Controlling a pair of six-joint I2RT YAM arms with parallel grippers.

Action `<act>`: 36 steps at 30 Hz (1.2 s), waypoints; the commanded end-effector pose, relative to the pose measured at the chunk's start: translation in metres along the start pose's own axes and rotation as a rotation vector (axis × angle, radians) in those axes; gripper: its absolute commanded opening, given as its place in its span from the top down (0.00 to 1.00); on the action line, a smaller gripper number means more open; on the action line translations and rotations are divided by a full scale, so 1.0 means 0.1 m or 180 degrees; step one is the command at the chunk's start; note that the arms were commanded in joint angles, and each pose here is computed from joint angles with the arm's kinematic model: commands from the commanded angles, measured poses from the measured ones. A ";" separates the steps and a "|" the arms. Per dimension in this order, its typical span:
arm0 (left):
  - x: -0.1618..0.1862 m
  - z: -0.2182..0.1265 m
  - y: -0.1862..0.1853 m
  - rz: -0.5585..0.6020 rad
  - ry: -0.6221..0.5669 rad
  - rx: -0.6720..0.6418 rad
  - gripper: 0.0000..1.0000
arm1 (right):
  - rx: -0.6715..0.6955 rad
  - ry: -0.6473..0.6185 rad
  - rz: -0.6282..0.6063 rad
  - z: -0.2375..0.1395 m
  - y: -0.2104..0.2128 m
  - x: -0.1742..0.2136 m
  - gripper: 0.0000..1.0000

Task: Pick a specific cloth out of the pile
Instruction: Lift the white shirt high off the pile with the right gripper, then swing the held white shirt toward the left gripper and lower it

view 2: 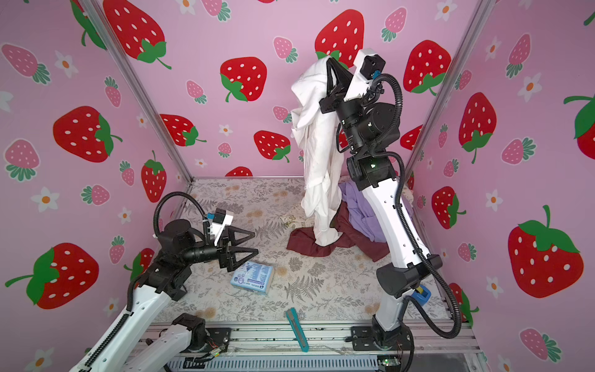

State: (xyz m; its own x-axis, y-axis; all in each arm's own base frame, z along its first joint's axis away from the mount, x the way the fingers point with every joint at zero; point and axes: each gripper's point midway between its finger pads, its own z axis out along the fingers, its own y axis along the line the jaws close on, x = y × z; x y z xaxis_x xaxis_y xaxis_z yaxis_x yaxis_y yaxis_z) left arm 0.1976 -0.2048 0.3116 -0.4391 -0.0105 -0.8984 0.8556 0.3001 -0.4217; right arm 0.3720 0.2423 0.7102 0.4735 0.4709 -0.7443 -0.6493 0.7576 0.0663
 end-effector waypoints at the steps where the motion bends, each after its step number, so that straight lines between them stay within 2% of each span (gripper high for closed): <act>1: -0.12 -0.04 -0.10 0.0149 -0.0063 -0.0008 0.01 | -0.0465 -0.0458 0.0403 -0.01 0.28 -0.39 1.00; 5: -0.12 -0.08 -0.14 0.0192 -0.0102 -0.0041 0.01 | -0.0790 -0.0254 0.0827 0.06 0.48 -0.01 1.00; 10: -0.13 -0.12 -0.20 0.0288 -0.0157 -0.0060 0.01 | -0.1266 0.0036 0.1445 0.14 0.95 0.69 1.00; 16: -0.11 -0.15 -0.22 0.0331 -0.0174 -0.0085 0.01 | -0.1566 0.0361 0.1913 0.16 1.52 1.56 1.00; 20: -0.10 -0.16 -0.23 0.0349 -0.0166 -0.0098 0.01 | -0.1678 0.0609 0.2230 0.07 1.76 2.14 1.00; 27: -0.08 -0.15 -0.22 0.0377 -0.0159 -0.0114 0.01 | -0.1968 0.1152 0.2575 -0.29 2.12 3.06 1.00; 36: -0.07 -0.15 -0.22 0.0397 -0.0161 -0.0114 0.01 | -0.2245 0.2178 0.2781 -1.04 2.42 4.03 1.00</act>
State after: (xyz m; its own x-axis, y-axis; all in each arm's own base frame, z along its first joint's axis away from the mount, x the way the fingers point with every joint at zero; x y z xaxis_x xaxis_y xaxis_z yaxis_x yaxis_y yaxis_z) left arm 0.1822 -0.1958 0.3258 -0.3478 -0.0246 -0.9373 0.8761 0.3476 -0.3342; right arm 0.3670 0.5682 0.3642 -0.5005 0.2627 -0.8249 -0.8641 -0.0935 0.4946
